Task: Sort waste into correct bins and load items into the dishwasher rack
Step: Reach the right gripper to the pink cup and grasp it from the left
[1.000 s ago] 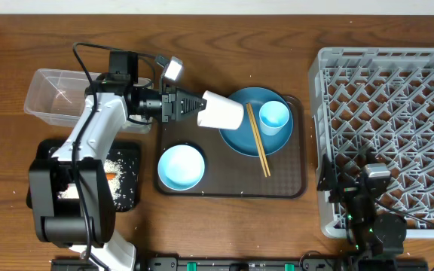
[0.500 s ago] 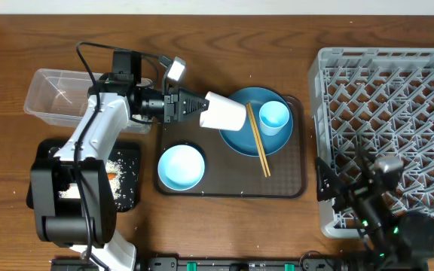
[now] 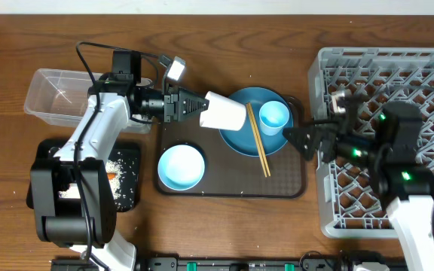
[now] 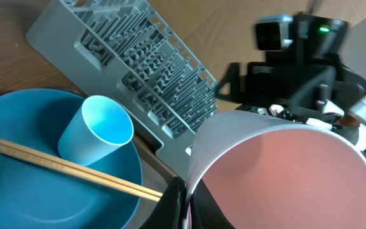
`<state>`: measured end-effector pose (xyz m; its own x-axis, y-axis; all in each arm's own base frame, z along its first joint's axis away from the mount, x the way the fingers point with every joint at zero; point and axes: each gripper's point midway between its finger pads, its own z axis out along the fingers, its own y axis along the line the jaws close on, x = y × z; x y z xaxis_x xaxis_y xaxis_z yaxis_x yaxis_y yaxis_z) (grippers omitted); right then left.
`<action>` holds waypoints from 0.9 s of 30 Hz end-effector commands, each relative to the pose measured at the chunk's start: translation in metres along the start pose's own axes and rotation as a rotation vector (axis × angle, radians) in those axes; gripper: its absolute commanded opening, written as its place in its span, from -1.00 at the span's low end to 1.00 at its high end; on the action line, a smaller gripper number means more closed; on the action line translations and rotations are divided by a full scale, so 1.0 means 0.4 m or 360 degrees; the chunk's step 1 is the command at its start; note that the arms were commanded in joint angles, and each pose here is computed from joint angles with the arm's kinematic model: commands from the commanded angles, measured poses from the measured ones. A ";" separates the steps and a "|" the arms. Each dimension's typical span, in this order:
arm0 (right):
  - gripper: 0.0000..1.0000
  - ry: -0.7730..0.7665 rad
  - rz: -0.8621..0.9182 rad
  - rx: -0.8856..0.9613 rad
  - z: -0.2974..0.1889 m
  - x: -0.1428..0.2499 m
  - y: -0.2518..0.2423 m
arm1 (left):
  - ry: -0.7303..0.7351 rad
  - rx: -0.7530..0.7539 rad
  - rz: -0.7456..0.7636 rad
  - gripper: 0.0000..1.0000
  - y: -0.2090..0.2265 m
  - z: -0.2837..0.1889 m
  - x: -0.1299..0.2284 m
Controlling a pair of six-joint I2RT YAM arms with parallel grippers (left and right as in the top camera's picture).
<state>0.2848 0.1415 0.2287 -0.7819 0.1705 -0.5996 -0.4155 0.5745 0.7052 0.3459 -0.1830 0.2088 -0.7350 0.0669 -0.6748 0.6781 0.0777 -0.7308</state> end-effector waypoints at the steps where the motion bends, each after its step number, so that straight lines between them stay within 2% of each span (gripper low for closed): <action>1: 0.98 0.0076 0.0131 -0.0163 0.036 -0.011 0.006 | -0.0012 0.0037 0.0034 -0.88 -0.009 0.002 -0.002; 9: 0.97 0.0171 -0.0161 -0.0546 0.131 -0.009 0.073 | -0.0012 0.0039 0.0032 -0.88 -0.010 0.002 -0.002; 23: 0.98 0.0278 -0.0442 -0.0754 0.251 0.061 0.139 | 0.0038 0.0117 0.0019 -0.88 -0.036 0.045 0.010; 27: 0.89 0.0243 -0.0508 -0.0781 0.252 0.052 0.153 | 0.0047 0.0124 0.0028 -0.87 -0.038 0.052 0.011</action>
<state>0.2930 0.2556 0.2128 -0.6666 -0.0754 -0.7416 -0.7413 0.1717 0.6489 0.3351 -0.2030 0.2099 -0.7266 0.1072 -0.6787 0.6849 0.0336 -0.7279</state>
